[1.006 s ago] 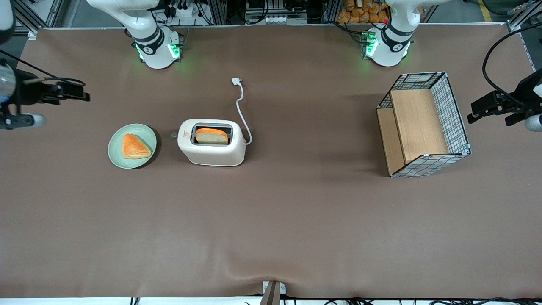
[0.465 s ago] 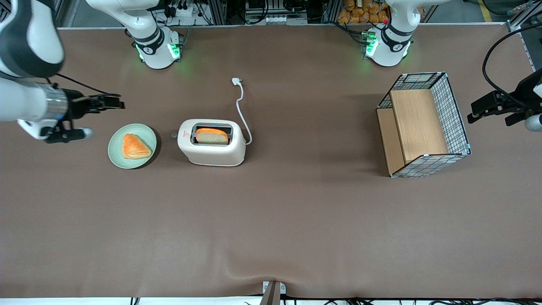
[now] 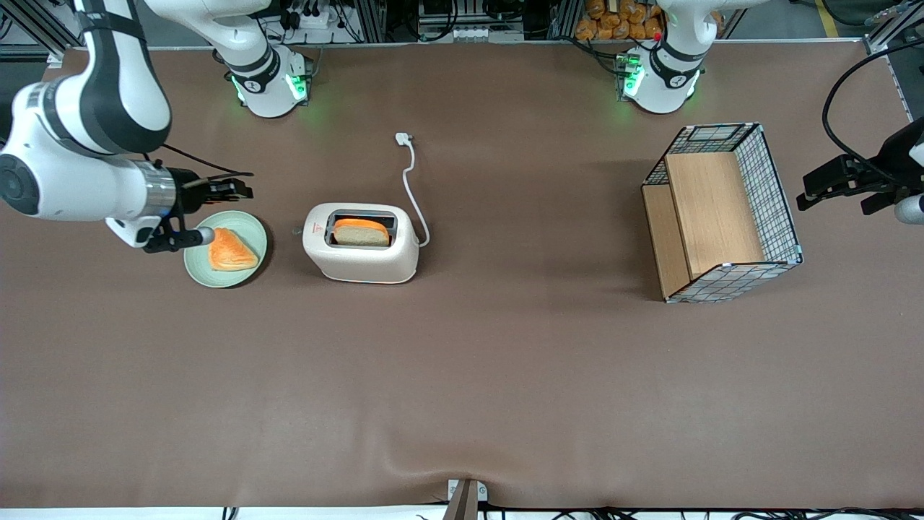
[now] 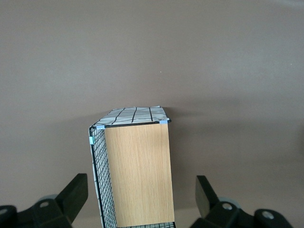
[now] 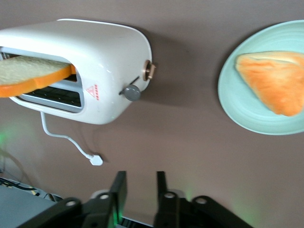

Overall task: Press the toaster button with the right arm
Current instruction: 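Move the right gripper over the green plate toward the toaster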

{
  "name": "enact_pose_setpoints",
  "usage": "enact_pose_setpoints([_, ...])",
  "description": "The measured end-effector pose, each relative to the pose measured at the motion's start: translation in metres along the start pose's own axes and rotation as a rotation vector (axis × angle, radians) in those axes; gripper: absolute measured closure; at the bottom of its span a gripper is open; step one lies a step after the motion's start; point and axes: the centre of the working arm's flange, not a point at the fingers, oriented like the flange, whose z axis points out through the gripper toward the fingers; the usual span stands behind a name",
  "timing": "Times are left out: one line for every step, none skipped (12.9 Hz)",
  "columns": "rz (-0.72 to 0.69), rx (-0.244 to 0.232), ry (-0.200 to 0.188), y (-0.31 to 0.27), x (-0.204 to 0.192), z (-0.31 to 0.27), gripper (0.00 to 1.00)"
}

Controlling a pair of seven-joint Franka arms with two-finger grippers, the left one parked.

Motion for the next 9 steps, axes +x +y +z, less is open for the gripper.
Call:
enact_pose_setpoints([0.002,0.019,0.003,-0.002,0.002,0.005,0.86])
enact_pose_setpoints([0.007,0.040,0.003,-0.003,0.004,0.008,0.95])
enact_pose_setpoints([0.012,0.062,0.003,-0.004,0.006,0.011,0.99])
enact_pose_setpoints([0.016,0.081,0.007,-0.005,0.009,0.013,0.99])
enact_pose_setpoints([0.020,0.090,0.015,-0.005,0.012,0.014,0.99])
enact_pose_setpoints([0.023,0.095,0.025,-0.004,0.015,0.015,0.99])
enact_pose_setpoints([0.027,0.098,0.031,-0.003,0.018,0.017,0.99])
enact_pose_setpoints([0.030,0.103,0.035,-0.003,0.020,0.019,0.99])
enact_pose_setpoints([0.036,0.122,0.034,-0.003,0.023,0.023,0.99])
